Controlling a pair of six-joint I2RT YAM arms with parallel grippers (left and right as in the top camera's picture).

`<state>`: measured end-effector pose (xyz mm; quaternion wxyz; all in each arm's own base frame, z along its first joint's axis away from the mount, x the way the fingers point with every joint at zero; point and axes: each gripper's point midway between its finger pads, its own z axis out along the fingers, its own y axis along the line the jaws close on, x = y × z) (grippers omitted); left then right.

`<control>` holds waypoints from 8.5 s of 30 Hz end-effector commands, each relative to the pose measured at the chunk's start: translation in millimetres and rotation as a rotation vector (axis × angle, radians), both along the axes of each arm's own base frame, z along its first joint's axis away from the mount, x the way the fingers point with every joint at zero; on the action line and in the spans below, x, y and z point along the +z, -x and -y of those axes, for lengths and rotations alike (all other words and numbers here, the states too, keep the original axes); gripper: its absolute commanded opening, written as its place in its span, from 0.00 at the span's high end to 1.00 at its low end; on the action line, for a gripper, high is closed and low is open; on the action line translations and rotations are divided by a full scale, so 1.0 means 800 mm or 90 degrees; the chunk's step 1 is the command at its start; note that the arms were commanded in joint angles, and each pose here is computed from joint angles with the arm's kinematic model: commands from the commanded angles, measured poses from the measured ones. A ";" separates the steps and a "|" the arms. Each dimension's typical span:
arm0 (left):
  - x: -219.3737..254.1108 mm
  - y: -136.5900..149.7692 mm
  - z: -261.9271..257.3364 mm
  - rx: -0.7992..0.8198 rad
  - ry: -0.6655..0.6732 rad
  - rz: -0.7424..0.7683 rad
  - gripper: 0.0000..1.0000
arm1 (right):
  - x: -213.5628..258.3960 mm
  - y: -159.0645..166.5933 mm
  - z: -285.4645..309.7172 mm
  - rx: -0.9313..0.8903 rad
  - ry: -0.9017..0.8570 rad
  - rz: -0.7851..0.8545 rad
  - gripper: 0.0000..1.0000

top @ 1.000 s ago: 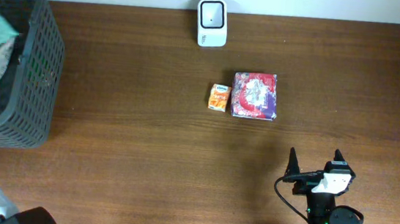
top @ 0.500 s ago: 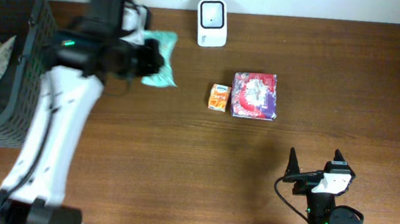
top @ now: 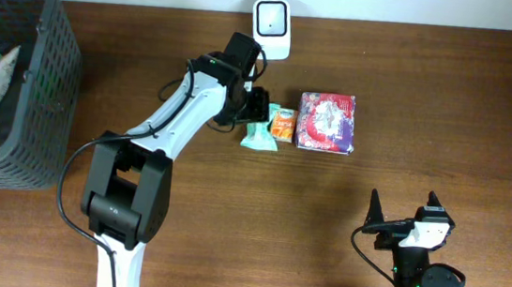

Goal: Scan the item barcode
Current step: 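Place the green wipes pack left of the Kleenex pack, then reach into the basket and grasp the white Pantene tube, then place the Pantene tube upright-left of the green wipes pack, then reach into the basket and grasp the small teal Explore pack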

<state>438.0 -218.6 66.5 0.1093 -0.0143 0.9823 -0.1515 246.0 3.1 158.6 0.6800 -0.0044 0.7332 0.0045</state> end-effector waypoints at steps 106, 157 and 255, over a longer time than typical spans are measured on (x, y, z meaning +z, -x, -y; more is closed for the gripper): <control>0.075 0.013 -0.651 0.382 -0.176 0.208 0.20 | -0.004 0.000 0.003 -0.008 -0.002 -0.003 0.01; 0.061 -0.063 -0.054 -0.038 0.075 0.092 0.88 | -0.004 0.000 0.003 -0.008 -0.002 -0.003 0.01; 0.136 -0.054 -0.654 0.242 -0.265 0.331 0.27 | -0.004 0.000 0.003 -0.007 -0.002 -0.003 0.01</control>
